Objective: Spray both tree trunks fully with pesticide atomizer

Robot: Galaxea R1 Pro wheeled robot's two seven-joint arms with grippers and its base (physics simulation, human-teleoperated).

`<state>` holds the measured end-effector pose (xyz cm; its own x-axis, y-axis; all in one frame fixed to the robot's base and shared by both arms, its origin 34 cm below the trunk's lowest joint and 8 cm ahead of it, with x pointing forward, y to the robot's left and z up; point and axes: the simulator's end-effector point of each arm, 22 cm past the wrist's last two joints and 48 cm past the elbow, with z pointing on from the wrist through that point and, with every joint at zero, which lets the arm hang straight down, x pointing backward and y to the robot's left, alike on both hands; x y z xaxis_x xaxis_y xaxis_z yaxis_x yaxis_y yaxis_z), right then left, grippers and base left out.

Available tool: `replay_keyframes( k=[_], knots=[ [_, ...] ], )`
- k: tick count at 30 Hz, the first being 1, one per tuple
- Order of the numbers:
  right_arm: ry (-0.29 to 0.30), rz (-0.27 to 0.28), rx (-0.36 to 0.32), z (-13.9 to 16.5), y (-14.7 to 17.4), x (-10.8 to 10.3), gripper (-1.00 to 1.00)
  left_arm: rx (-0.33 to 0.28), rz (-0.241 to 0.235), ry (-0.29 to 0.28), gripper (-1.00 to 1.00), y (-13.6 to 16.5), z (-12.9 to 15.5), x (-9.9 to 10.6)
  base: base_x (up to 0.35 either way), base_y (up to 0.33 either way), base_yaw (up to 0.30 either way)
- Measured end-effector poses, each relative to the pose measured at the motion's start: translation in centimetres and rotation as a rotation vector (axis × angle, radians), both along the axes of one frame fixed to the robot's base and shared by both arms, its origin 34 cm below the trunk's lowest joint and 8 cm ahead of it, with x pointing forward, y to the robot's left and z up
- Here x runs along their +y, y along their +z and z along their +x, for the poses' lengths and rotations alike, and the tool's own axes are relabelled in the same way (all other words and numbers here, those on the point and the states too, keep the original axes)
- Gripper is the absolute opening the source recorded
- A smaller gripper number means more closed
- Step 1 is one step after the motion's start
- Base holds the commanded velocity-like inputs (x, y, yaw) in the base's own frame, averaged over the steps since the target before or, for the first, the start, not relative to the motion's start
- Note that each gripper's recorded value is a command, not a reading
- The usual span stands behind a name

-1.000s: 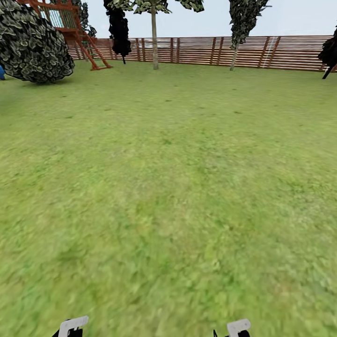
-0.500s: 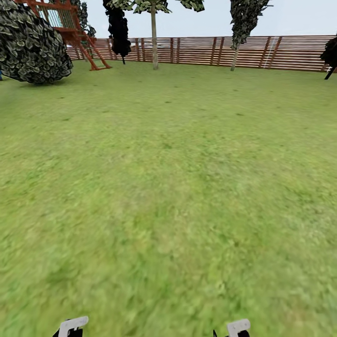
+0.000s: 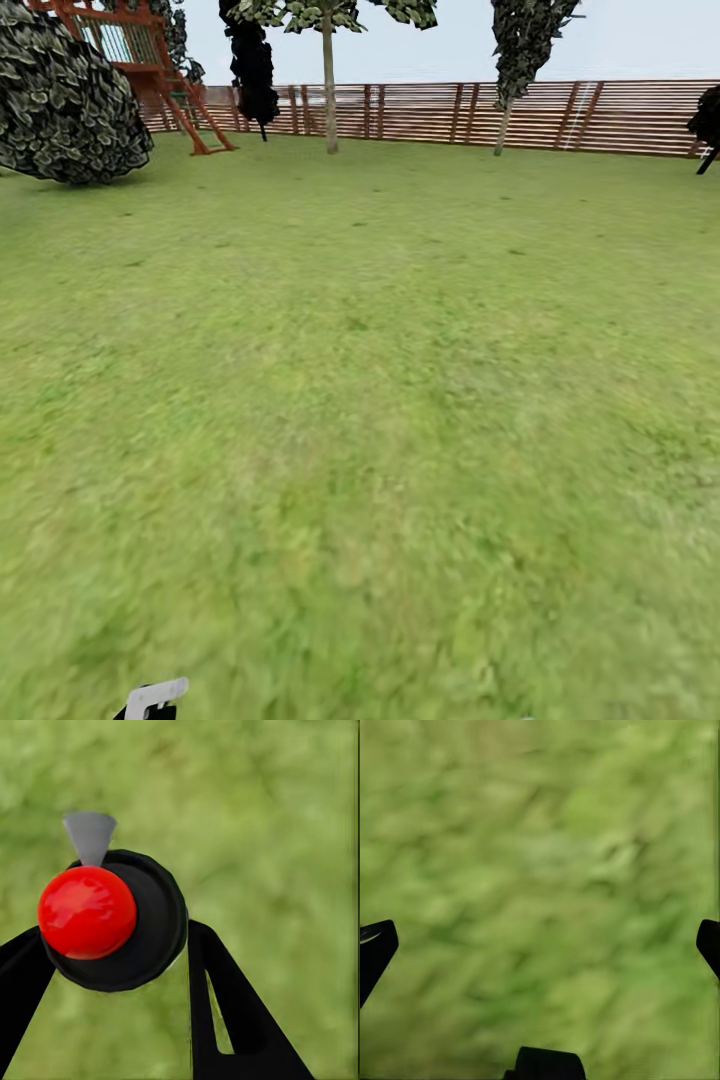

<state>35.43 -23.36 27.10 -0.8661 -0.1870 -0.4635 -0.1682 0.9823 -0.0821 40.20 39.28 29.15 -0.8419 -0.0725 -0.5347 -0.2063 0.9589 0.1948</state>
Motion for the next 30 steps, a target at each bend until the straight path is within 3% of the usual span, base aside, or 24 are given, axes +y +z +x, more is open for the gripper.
replay_keyframes(
  k=[10, 30],
  knots=[
    [-0.006, 0.011, -0.054, 2.4, 0.8, 0.4, 1.00, -0.015, 0.000, 0.000, -1.00, 0.4, 0.5, 0.0, 0.339, 0.000, 0.000],
    [-0.002, 0.013, -0.089, 3.7, 1.7, 0.6, 1.00, -0.047, 0.000, 0.000, -1.00, 1.4, 1.7, 0.0, 0.340, 0.000, 0.021]
  ],
)
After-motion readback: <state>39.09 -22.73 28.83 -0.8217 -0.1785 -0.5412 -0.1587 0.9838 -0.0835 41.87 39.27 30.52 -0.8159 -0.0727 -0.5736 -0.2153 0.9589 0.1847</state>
